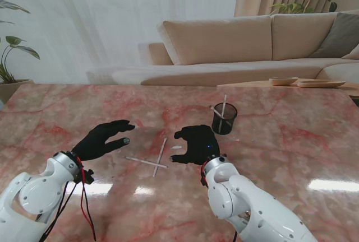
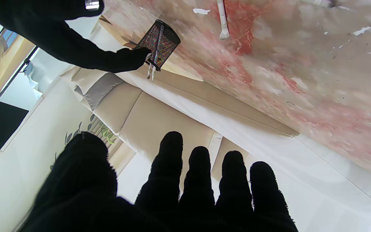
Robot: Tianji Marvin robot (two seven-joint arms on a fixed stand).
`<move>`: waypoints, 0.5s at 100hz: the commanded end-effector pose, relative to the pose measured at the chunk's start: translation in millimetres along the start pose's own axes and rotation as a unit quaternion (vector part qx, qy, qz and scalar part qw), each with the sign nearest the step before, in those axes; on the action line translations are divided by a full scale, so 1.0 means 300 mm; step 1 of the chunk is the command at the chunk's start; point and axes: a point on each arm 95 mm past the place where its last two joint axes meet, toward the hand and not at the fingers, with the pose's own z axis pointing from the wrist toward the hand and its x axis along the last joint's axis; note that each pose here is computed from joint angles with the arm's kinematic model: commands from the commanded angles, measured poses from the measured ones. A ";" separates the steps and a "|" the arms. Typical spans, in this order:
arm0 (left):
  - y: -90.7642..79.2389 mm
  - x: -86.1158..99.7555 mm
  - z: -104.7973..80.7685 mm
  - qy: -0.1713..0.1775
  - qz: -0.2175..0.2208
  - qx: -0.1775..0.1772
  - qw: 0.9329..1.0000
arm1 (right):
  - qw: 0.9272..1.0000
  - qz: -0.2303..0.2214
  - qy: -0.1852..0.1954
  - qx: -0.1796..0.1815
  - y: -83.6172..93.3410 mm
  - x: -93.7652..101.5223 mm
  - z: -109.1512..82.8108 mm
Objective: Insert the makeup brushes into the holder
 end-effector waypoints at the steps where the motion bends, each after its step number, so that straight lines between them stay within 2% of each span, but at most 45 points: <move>1: -0.001 0.008 -0.004 0.002 0.002 0.000 1.000 | 1.000 0.006 0.002 0.019 -0.027 0.026 0.016; 33: -0.010 0.023 -0.002 0.009 0.004 0.000 1.000 | 0.999 -0.004 0.006 0.050 -0.106 0.101 0.102; 50: -0.011 0.022 -0.010 0.007 0.006 0.001 1.000 | 0.998 -0.009 0.023 0.058 -0.145 0.144 0.143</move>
